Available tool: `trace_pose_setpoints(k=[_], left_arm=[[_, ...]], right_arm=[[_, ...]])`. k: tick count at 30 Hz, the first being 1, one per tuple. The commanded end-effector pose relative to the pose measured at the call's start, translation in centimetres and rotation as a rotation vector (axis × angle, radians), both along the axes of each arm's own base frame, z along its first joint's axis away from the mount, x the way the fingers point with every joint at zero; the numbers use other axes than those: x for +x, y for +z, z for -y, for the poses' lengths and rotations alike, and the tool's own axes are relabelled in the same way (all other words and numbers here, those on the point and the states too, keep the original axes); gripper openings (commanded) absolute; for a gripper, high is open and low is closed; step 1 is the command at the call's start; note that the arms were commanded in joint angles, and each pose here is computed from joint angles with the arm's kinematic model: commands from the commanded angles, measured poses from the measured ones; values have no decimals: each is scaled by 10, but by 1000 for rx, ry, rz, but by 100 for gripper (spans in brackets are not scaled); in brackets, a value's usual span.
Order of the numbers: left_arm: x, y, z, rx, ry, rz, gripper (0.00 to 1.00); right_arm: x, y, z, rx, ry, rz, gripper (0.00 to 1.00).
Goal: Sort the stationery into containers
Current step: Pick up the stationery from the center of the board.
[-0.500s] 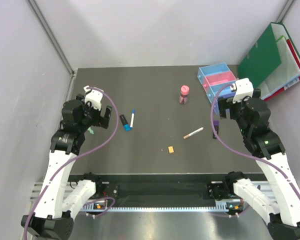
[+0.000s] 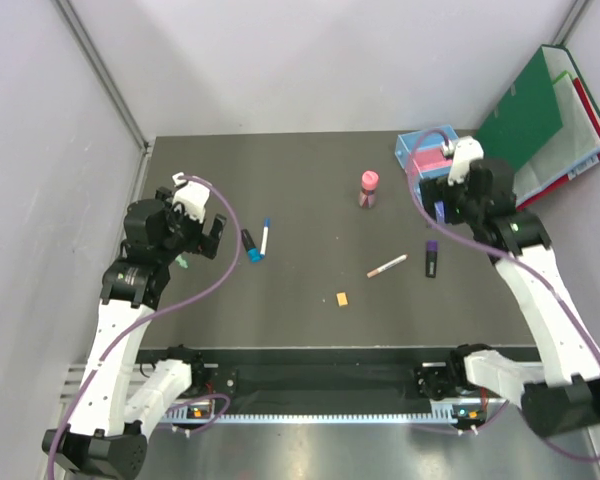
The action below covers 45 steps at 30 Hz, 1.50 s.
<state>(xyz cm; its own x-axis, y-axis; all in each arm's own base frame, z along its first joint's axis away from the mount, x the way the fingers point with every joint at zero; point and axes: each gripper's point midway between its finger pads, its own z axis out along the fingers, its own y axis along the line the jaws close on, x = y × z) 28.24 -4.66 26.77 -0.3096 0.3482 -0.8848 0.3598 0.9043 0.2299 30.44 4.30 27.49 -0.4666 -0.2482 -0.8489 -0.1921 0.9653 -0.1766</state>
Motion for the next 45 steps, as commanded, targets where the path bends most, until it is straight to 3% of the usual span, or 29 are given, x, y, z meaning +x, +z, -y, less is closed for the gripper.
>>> trace_pose_setpoints(k=[1,6,11,16,19,22,24,29,45], left_arm=[[5,23,4,38,-61,72,99],[7,16,10,55,-108,59,99],[12,13,13,73,-136,46,99],[16,13,16,112,-179,55,99],[19,14,19,128,-208,66,99],[20,16,20,137,-217,73,99],[20,14,20,143,-218,69,99],[17,3,19,155,-225,53,99],[-1,-5,14,194,-239,60,99]], right_arm=[[39,12,6,93,-84,-13,100],[97,18,-3,72,-41,-16,100],[150,0,22,126,-170,-69,94],[181,-17,45,180,-268,-89,88],[194,-32,35,187,-232,-117,88],[196,-21,-11,212,-62,-107,87],[190,-17,-49,135,91,-105,86],[172,-18,-116,31,290,-97,90],[193,-66,-158,-17,358,-179,90]])
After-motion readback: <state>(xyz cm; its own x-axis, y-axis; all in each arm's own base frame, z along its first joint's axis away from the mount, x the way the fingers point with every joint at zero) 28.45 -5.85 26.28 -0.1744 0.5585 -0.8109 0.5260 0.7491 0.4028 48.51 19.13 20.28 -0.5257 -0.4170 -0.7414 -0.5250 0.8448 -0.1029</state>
